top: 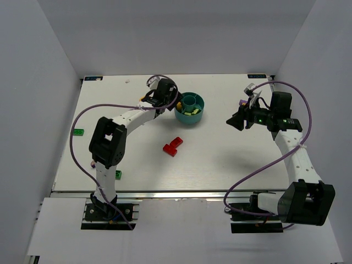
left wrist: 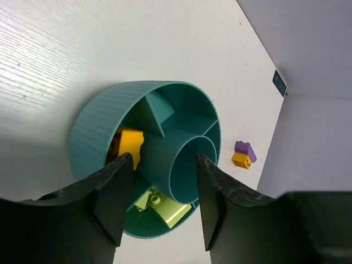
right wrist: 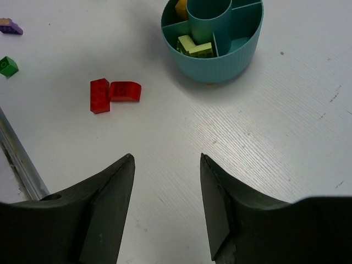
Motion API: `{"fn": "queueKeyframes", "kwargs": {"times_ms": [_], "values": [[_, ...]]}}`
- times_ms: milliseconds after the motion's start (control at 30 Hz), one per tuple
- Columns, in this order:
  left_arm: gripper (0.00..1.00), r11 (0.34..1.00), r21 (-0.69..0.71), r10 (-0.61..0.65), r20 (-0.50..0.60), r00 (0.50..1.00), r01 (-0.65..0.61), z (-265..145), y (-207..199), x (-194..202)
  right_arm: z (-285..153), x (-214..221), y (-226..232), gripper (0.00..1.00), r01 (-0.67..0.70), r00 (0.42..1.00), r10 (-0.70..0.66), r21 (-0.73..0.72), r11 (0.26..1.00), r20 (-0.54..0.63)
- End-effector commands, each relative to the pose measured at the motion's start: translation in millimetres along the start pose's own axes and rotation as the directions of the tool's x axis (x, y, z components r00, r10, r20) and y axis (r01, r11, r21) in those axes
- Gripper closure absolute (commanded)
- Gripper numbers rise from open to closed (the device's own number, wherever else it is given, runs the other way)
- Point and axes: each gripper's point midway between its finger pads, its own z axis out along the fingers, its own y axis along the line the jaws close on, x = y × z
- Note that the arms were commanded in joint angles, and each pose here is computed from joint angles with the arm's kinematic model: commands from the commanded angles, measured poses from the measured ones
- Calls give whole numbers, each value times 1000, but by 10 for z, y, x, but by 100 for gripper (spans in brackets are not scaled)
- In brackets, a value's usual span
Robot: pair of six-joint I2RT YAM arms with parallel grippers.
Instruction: Sort the legos into containers by color
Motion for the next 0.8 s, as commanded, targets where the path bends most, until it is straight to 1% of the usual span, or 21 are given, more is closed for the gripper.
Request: {"fn": "queueKeyframes", "kwargs": {"times_ms": [0,67,100,167,200,267,333,400,433,500,533,600,633,667,700,767], "values": [[41,996,89,18,83,996,-25,-401,-470,-347,-32,-39,31,44,31,999,-31,-13,999,15],[46,994,96,41,104,994,-51,-503,-518,-414,-38,-39,33,44,42,999,-42,-14,999,12],[52,992,107,46,125,991,-59,-609,-568,-487,-40,-39,32,44,44,999,-44,-13,999,10],[60,989,101,92,145,985,-107,-722,-561,-548,-43,-28,28,44,50,999,-50,-12,999,4],[70,988,99,104,161,981,-121,-834,-551,-604,-45,-29,29,44,52,999,-52,-13,999,3],[80,983,77,154,166,974,-169,-925,-461,-612,-43,-30,20,44,55,998,-55,-11,998,2],[86,974,50,208,171,963,-220,-1033,-317,-619,-31,-33,14,44,55,998,-55,-15,998,0],[86,969,17,242,163,956,-248,-1079,-156,-612,-23,-45,-4,44,55,998,-55,-14,998,-1],[85,962,-5,269,150,951,-271,-1107,1,-606,-22,-54,-10,44,57,998,-57,-14,998,-1],[80,959,-39,284,132,950,-282,-1116,193,-623,-9,-67,-35,45,57,998,-57,-12,998,-5],[72,953,-72,299,110,948,-293,-1106,370,-657,-11,-92,-47,45,60,998,-60,-9,998,-7],[60,944,-108,320,87,943,-310,-1084,539,-716,11,-92,-81,45,57,998,-57,-9,998,-16],[52,935,-139,340,85,937,-327,-1064,659,-836,21,-89,-92,46,56,998,-56,-10,998,-20],[39,927,-156,352,51,935,-340,-1025,762,-840,31,-92,-103,46,55,998,-56,-10,998,-23],[34,921,-164,364,35,931,-354,-1003,812,-875,45,-109,-129,46,57,998,-57,-8,998,-27],[28,901,-193,396,6,918,-388,-968,939,-1026,65,-120,-159,45,53,998,-53,-9,999,-33]]}}
